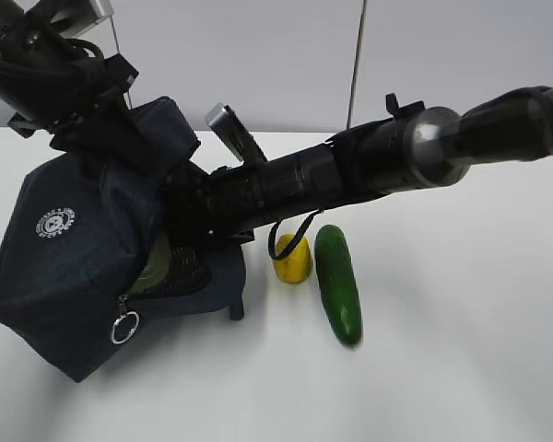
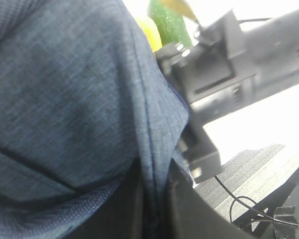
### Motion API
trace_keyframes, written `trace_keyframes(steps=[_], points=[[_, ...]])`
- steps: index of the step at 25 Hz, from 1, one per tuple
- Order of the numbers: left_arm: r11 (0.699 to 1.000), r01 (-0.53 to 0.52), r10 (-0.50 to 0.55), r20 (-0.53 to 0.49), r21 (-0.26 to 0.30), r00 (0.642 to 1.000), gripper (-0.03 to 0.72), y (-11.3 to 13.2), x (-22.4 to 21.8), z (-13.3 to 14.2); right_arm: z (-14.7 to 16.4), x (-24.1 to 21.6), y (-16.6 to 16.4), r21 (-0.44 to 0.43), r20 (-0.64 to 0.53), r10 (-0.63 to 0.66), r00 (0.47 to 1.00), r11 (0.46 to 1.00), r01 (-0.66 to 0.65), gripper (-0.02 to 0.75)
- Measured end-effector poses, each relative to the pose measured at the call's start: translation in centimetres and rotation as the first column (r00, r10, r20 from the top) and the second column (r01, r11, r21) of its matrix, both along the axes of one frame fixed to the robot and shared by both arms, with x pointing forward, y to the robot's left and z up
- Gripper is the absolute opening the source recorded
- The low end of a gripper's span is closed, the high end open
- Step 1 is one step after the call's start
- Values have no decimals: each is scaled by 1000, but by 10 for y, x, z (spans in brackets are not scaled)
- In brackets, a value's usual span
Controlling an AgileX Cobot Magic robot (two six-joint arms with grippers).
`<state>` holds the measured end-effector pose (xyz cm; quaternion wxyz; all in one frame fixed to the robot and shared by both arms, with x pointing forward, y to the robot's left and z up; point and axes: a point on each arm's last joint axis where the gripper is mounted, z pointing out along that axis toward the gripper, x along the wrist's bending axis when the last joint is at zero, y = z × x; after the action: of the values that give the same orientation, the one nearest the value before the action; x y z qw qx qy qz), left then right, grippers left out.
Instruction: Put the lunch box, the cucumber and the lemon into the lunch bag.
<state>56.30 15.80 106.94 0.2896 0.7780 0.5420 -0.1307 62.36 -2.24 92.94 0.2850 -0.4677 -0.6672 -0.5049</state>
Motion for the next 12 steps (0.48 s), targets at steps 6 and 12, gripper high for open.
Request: trace_keyframes(steps=[6,12], points=[[1000,0,0,-1,-7,1000,17,-1,0,0,-8,-2,9,69,-20,-4,1000,998,6,357],[1000,1,-1,-1,-9,1000,17,-1,0,0,-7,-2,9,84,-20,-3,1000,996,5,359]])
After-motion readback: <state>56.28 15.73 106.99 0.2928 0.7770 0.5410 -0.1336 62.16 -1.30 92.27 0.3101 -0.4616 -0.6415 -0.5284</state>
